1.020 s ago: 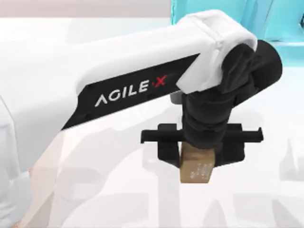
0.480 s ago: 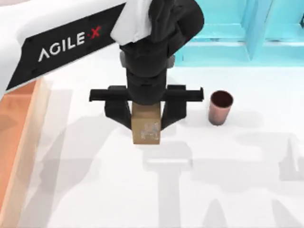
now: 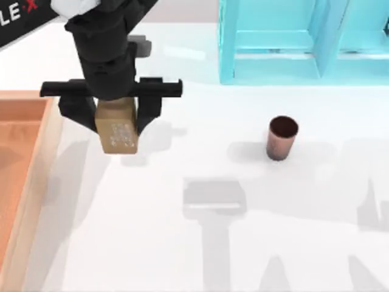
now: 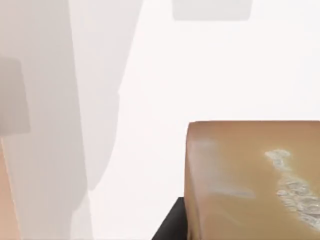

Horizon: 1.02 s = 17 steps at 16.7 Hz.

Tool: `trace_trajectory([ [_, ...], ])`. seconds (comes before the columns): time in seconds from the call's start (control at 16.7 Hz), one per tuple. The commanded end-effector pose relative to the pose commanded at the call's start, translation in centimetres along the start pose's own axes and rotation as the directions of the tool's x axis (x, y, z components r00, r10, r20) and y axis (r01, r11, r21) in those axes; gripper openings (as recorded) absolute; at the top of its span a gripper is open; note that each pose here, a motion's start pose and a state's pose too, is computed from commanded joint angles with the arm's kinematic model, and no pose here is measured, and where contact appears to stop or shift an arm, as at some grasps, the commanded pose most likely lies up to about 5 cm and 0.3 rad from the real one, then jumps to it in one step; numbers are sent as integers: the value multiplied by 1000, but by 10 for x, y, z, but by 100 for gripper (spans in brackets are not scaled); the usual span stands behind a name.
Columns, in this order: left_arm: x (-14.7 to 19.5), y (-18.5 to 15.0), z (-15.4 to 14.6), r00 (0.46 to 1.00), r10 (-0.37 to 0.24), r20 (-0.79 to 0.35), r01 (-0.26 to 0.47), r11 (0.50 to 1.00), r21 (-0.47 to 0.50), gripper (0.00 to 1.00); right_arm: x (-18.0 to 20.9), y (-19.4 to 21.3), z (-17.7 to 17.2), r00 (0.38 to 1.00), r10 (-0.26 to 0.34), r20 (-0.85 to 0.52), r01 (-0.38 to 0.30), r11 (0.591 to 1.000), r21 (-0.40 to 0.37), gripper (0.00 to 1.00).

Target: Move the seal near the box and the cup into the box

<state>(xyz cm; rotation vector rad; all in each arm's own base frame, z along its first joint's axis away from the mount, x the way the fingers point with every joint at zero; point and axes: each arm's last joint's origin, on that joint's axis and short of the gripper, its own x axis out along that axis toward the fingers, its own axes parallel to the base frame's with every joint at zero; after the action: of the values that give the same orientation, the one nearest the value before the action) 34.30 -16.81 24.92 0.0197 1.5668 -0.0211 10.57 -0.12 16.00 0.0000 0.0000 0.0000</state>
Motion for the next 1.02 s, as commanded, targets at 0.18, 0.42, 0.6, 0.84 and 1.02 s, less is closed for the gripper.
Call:
trace_trajectory([
  [0.18, -3, 38, 9, 1000, 2, -3, -2, 1000, 0, 0, 0, 0, 0, 1000, 0, 0, 0, 1000, 0, 100],
  [0.42, -3, 49, 11, 1000, 3, -4, -3, 1000, 0, 0, 0, 0, 0, 1000, 0, 0, 0, 1000, 0, 100],
  [0.6, -1, 47, 11, 1000, 5, -7, -5, 1000, 5, 0, 0, 0, 0, 1000, 0, 0, 0, 1000, 0, 100],
  [0.84, 27, 48, 12, 1000, 5, -7, -5, 1000, 1, 0, 0, 0, 0, 1000, 0, 0, 0, 1000, 0, 100],
  [1.02, 53, 49, 11, 1000, 2, 1, -2, 1000, 2, 0, 0, 0, 0, 1000, 0, 0, 0, 1000, 0, 100],
])
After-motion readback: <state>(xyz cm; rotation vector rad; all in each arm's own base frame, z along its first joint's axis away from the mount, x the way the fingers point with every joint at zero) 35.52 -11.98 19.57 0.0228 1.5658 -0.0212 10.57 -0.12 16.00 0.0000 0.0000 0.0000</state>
